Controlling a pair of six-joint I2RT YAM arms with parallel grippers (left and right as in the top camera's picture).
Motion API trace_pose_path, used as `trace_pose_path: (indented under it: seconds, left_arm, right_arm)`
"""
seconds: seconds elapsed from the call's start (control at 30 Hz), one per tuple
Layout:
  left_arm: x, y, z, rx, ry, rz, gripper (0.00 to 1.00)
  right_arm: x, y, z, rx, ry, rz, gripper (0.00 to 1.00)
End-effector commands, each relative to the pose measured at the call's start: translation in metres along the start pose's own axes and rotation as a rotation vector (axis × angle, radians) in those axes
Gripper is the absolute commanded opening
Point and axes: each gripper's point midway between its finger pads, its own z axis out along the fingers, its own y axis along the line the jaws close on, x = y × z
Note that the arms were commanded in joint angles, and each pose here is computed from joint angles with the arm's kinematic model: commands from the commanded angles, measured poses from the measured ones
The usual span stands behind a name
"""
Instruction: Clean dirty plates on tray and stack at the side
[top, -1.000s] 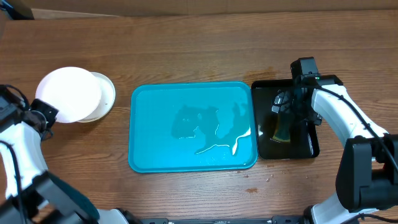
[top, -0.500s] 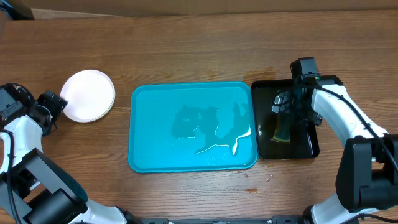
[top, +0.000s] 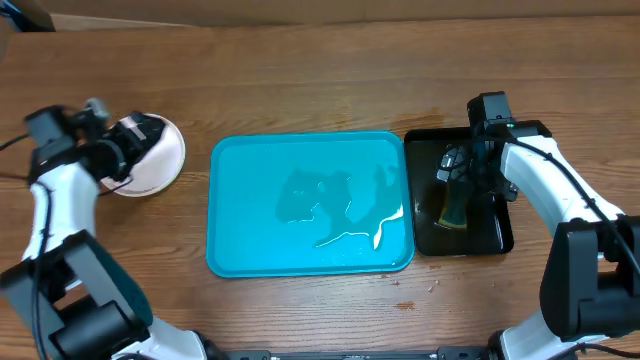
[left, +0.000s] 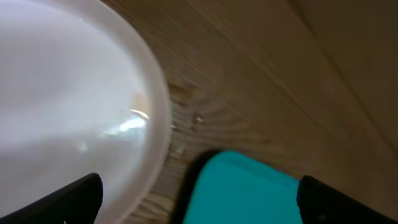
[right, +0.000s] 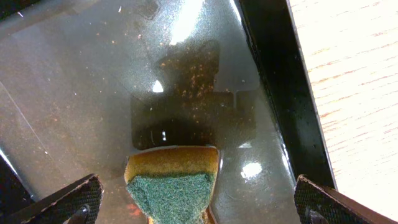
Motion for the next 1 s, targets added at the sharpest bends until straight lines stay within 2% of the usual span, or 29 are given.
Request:
trace_pose_path:
  seconds: [0.0,0.2,0.37,0.63,0.83,0.97]
  left_arm:
    - [0.010,-0.030,0.011,-0.003,0.028,0.138,1.00]
    - [0.031,-0.056,0.031,-0.044,0.066,0.227,1.00]
    - [0.041,-0.069,0.038,-0.037,0.087,0.262,1.00]
    - [0.044,-0.072,0.039,-0.033,0.092,0.269,1.00]
    - [0.044,-0.072,0.039,-0.033,0.092,0.269,1.00]
    - [0.044,-0.072,0.039,-0.033,0.092,0.269,1.00]
  right_arm:
    - [-0.006,0.001,-0.003,-0.004,-0.016,0.006,1.00]
    - [-0.006,0.001,-0.005,-0.007,-0.020,0.006,1.00]
    - [-0.018,0.005,-0.051,-0.070,-0.151,0.010,1.00]
    - [-0.020,-0.011,-0.200,-0.263,-0.557,0.058,1.00]
    - [0.021,-0.046,-0.308,-0.406,-0.889,0.105,1.00]
    - [0.056,-0.111,-0.363,-0.318,-1.160,0.267,1.00]
